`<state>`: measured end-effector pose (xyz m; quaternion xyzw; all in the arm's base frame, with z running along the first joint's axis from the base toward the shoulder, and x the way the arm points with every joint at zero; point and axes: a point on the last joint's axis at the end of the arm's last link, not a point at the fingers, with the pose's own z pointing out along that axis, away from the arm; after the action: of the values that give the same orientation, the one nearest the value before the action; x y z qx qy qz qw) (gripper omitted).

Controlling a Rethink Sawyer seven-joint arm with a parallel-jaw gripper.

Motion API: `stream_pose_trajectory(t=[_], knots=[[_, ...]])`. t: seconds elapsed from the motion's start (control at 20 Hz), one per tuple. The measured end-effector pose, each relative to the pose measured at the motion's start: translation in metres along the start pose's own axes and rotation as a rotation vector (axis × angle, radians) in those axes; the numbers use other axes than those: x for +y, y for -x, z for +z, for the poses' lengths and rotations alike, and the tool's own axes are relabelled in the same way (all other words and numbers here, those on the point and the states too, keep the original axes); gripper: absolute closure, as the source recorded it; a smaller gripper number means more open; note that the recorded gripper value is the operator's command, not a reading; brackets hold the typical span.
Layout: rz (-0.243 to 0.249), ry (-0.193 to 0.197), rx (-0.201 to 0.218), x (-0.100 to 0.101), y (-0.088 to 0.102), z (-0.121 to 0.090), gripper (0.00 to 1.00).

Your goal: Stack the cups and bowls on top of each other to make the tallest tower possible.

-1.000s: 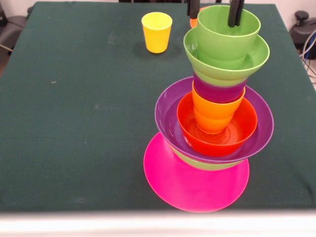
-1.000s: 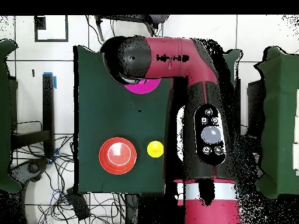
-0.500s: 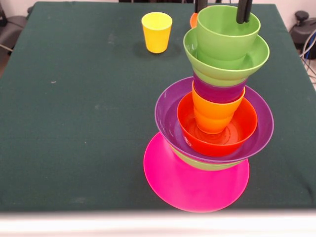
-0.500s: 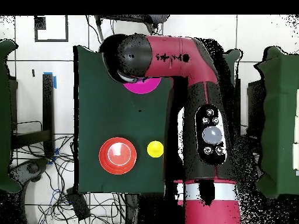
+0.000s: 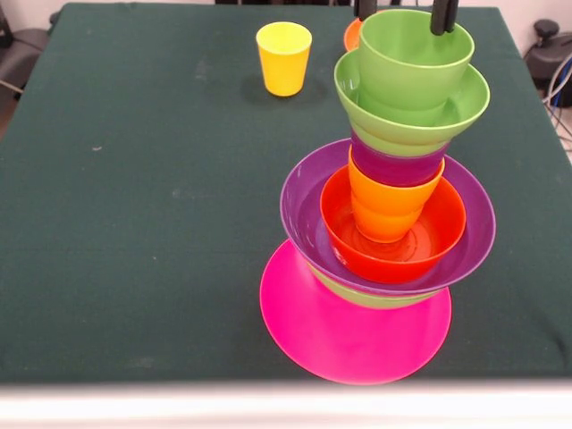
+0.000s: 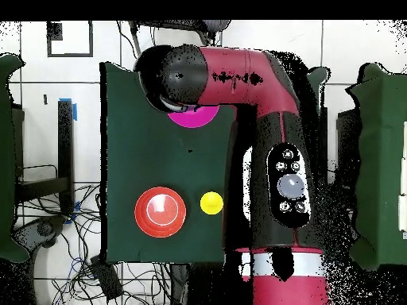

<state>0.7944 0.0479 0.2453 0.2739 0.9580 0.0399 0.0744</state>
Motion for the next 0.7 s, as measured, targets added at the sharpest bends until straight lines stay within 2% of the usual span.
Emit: stream_pose_trajectory(t=[0.4,0.7], knots=[[0.004,0.007,-0.028,-0.002,0.007,-0.019,0.0],[0.022,0.009,-0.043,-0.013,0.015,-0.033,0.0]])
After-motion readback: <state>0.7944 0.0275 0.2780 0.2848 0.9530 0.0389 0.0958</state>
